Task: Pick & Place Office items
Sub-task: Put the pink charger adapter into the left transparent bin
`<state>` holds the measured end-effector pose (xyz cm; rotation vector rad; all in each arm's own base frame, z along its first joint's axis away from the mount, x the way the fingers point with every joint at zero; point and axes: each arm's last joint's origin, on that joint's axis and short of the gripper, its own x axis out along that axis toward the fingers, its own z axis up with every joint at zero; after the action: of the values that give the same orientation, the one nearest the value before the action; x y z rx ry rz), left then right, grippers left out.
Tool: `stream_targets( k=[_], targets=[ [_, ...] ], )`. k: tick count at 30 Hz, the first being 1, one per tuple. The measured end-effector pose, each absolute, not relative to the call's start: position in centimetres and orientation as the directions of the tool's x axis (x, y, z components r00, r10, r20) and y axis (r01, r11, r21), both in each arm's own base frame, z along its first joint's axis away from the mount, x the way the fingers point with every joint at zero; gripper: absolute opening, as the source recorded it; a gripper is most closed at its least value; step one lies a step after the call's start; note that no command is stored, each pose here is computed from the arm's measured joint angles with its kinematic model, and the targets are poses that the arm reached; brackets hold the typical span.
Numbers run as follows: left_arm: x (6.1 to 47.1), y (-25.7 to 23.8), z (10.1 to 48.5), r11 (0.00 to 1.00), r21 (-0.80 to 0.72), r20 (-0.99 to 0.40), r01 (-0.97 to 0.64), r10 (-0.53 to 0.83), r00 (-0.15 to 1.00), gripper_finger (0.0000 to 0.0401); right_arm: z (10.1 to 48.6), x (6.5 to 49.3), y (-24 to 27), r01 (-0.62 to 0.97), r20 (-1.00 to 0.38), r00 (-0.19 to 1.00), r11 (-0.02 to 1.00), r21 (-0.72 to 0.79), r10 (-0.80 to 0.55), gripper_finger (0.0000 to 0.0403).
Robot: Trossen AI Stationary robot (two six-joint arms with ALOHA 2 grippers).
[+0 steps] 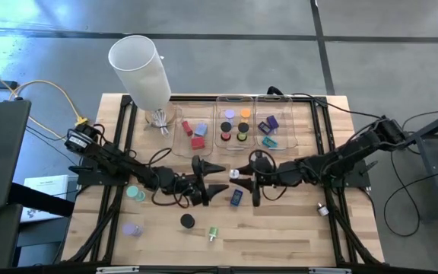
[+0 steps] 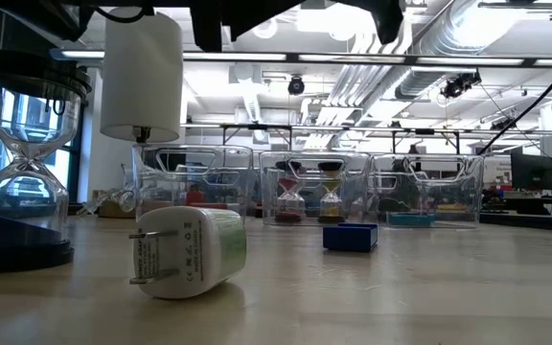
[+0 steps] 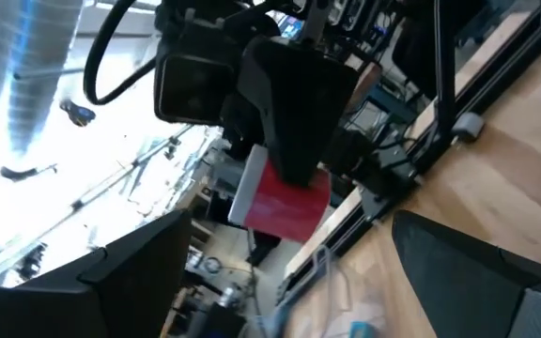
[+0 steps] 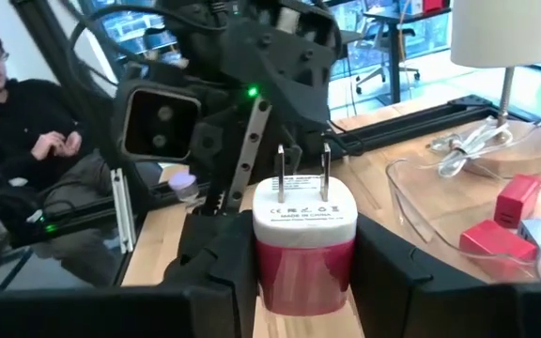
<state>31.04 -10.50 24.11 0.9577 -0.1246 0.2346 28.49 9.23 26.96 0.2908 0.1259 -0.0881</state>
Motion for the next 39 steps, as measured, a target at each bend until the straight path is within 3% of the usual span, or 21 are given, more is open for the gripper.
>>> stream_targets(
  k=[13, 39],
  targets=[
    [31.1, -10.4, 24.2, 0.449, 0.859, 0.219, -0.245, 0.109, 0.970, 0.0361, 27.2, 28.8, 8.4, 0.082, -0.116, 0.992, 0.937, 0.339, -0.045, 0.0116],
    [31.6, -9.6, 24.7, 0.454, 0.855, 0.241, -0.249, 0.076, 0.968, 0.0357, 27.0, 29.2, 7.9, 0.060, -0.116, 0.993, 0.935, 0.349, -0.020, 0.0116]
  ],
)
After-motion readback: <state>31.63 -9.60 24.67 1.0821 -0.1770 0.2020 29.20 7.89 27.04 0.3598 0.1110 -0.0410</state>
